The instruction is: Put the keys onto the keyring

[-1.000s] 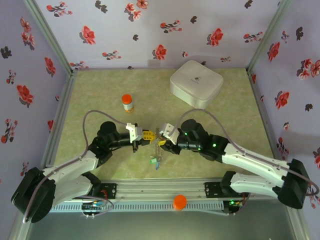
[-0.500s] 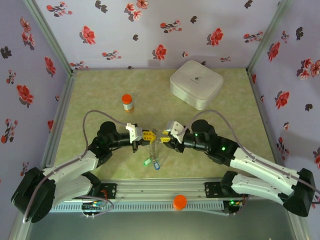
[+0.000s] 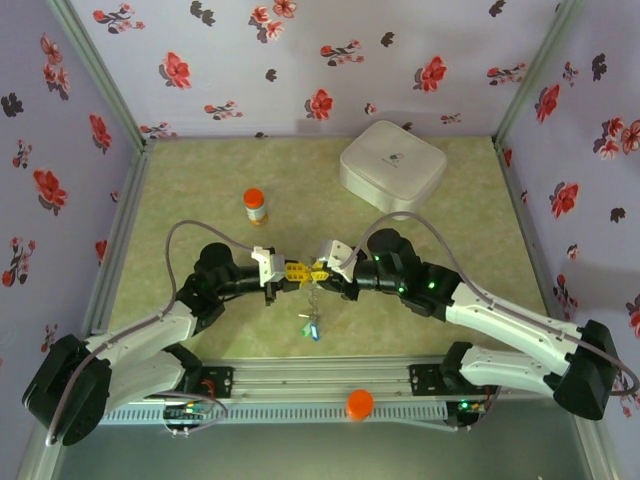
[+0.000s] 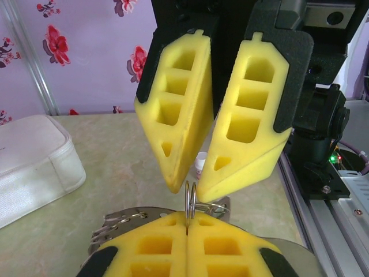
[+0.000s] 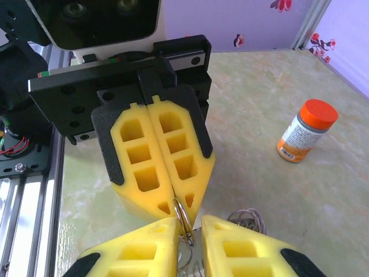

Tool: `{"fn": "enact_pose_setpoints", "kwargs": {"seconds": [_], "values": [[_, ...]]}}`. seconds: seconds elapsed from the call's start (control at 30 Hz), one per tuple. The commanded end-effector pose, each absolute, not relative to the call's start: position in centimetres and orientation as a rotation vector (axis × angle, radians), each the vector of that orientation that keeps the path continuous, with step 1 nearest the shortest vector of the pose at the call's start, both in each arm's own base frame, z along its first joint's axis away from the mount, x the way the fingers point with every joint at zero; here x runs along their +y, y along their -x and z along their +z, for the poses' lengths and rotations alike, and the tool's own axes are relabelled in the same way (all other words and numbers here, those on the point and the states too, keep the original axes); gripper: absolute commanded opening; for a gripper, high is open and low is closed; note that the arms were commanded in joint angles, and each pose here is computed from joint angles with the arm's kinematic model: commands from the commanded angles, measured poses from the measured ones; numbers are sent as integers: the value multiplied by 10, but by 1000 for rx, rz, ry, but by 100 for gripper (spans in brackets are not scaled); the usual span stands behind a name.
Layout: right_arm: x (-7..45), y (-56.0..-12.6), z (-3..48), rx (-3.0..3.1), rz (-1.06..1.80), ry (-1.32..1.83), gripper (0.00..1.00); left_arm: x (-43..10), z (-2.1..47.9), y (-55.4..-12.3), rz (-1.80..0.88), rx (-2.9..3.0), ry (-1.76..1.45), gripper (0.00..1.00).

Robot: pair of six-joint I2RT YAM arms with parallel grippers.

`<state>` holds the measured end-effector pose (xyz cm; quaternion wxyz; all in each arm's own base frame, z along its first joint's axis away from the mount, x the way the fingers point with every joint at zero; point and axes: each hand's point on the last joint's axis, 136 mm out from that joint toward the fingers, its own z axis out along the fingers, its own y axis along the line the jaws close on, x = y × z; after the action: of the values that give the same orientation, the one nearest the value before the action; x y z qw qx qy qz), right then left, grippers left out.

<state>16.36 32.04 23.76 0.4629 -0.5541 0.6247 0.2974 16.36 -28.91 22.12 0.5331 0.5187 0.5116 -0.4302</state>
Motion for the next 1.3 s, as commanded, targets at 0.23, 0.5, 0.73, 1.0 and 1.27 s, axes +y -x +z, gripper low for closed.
{"fn": "enact_pose_setpoints", "kwargs": {"seconds": [0.23, 0.5, 0.73, 1.0, 1.27], "values": [[321, -164, 233, 1553, 727, 1421, 17, -291, 242, -156, -1039, 1121, -1242, 0], [322, -158, 235, 1566, 737, 1491, 0, -289, 241, -163, -994, 1154, -1221, 17], [311, -159, 237, 1620, 606, 1621, 0, -287, 224, -168, -888, 1250, -1323, 28], [321, -155, 236, 1623, 565, 1731, 0, -287, 222, -169, -876, 1263, -1341, 20], [332, -152, 223, 1646, 515, 1803, 0, -288, 222, -167, -896, 1254, -1335, 17]]}}
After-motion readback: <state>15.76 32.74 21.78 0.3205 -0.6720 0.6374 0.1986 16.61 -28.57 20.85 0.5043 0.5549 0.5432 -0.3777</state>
